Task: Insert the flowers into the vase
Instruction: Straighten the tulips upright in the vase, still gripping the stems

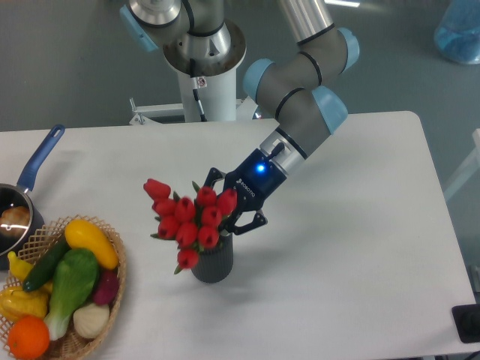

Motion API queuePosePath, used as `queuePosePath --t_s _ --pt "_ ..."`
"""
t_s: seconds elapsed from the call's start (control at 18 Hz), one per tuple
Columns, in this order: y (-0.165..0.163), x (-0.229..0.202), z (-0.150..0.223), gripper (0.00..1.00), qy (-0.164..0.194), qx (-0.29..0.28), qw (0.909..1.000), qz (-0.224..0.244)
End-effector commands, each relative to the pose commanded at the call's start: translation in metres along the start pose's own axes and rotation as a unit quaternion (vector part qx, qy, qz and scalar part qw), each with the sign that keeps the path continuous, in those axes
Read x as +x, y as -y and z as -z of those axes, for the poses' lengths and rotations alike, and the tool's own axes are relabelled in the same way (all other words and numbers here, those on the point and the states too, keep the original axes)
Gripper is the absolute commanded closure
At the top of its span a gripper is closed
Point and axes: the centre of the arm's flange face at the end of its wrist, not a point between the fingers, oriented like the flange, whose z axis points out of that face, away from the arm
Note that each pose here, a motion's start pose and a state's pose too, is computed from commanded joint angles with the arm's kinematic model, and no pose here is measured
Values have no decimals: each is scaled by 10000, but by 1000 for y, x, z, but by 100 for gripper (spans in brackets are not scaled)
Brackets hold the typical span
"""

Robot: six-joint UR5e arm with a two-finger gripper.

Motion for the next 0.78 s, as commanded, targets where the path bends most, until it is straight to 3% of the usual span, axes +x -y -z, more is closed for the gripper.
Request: queuePosePath --t_s 0.78 --pt "-5 2 -1 39 -15 3 9999 -147"
